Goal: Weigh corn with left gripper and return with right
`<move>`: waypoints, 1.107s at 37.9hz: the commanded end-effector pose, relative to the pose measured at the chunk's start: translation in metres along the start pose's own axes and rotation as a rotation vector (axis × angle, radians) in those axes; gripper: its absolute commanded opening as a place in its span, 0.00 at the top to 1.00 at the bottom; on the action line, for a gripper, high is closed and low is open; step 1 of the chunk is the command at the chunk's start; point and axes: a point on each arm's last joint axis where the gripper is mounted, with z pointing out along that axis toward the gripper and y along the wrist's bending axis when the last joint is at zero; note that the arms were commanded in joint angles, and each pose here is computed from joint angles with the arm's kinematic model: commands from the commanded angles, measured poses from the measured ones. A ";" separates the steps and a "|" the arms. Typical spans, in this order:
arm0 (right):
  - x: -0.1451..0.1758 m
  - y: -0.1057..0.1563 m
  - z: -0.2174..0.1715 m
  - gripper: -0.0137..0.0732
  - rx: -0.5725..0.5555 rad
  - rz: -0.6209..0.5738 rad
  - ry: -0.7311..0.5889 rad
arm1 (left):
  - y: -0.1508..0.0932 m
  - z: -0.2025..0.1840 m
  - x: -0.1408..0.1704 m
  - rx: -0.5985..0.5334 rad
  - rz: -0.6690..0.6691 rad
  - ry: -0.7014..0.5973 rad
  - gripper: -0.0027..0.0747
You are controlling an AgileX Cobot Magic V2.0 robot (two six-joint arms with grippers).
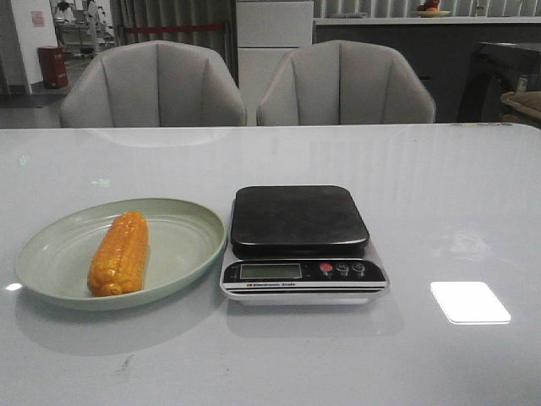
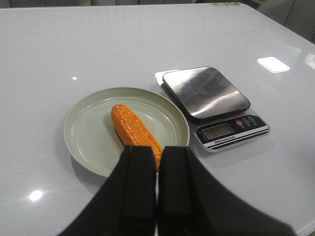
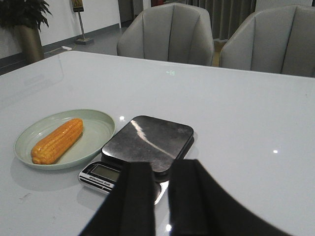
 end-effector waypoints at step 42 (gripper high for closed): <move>-0.016 0.000 -0.001 0.62 0.006 -0.011 -0.109 | 0.042 -0.011 0.076 -0.455 -0.018 -0.430 0.82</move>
